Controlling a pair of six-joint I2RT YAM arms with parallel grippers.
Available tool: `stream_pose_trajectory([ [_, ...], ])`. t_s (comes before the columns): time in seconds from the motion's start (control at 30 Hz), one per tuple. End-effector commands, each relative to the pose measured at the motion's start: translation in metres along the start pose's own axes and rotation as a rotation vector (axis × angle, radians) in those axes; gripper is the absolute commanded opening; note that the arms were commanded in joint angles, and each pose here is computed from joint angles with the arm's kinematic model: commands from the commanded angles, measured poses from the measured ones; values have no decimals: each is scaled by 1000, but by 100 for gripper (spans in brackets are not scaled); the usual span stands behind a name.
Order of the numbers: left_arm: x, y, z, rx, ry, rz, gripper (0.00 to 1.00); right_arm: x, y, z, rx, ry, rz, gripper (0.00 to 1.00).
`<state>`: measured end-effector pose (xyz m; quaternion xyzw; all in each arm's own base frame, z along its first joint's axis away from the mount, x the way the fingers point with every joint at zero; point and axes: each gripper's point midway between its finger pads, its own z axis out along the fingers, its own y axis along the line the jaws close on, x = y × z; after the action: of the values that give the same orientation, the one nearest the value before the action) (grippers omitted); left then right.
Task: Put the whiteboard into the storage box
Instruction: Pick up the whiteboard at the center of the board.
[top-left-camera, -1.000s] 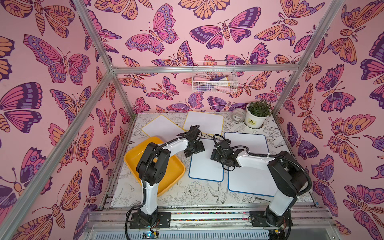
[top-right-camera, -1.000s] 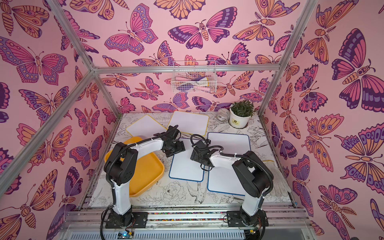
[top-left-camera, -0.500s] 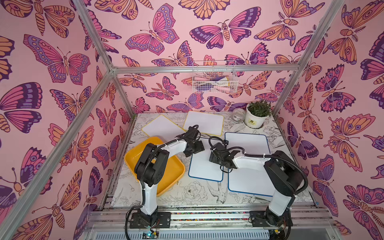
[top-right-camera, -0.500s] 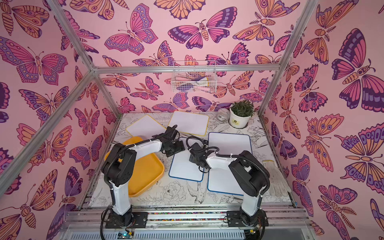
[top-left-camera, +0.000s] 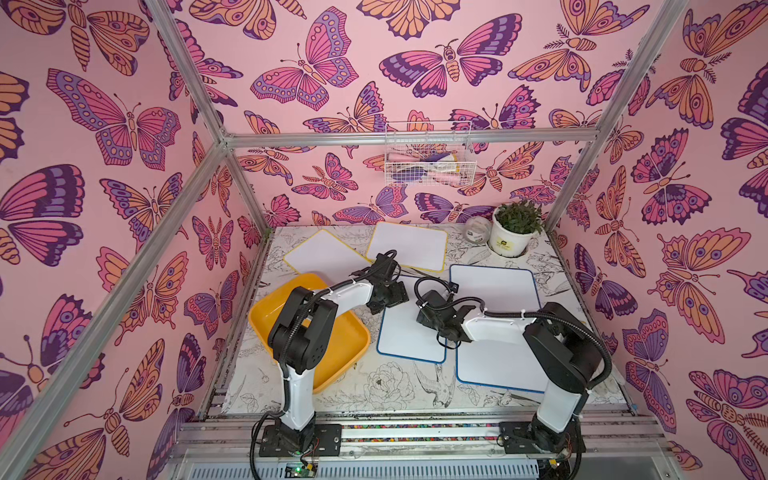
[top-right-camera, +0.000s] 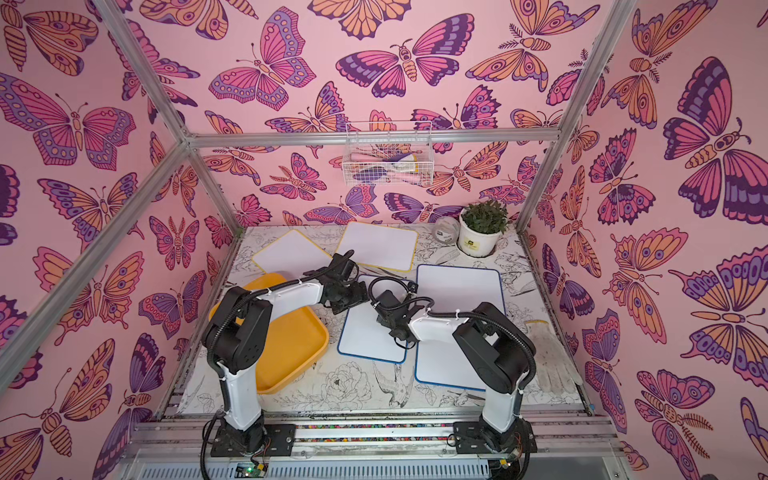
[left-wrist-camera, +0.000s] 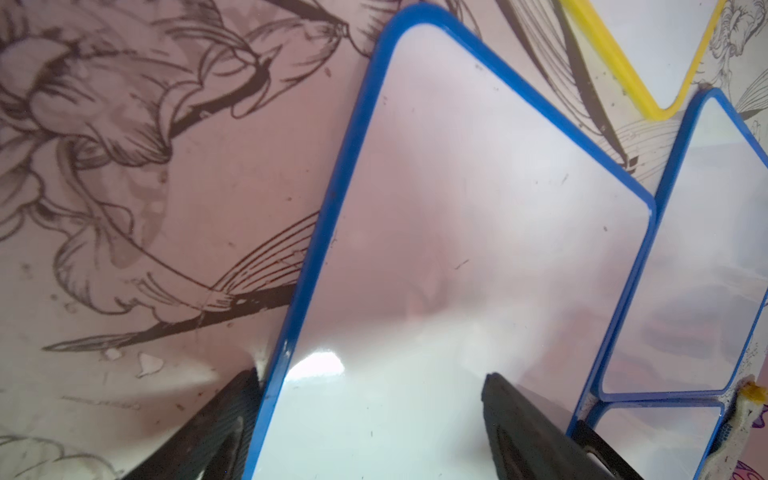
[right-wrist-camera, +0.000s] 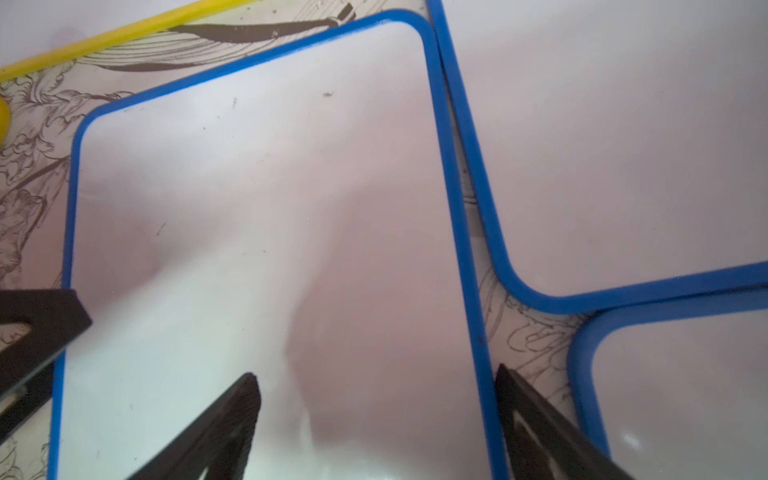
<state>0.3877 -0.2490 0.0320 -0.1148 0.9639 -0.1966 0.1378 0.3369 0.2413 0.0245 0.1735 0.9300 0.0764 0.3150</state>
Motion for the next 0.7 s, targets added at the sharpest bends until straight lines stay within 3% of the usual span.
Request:
stream_pose_trajectory([
  [0.0, 84, 65, 37, -185, 304, -43, 87, 85, -25, 23, 45, 324, -31, 91],
  [0.13, 96, 53, 42, -136, 362, 11, 86, 101, -7, 16, -67, 422, -20, 91],
  [0.33, 112, 45, 44, -93, 424, 41, 86, 94, 24, -12, -235, 492, 59, 91],
  [0.5, 115, 42, 42, -61, 431, 53, 86, 76, 46, -29, -394, 550, 259, 92],
  [0.67, 117, 41, 43, -41, 434, 56, 86, 66, 52, -38, -461, 623, 446, 91],
])
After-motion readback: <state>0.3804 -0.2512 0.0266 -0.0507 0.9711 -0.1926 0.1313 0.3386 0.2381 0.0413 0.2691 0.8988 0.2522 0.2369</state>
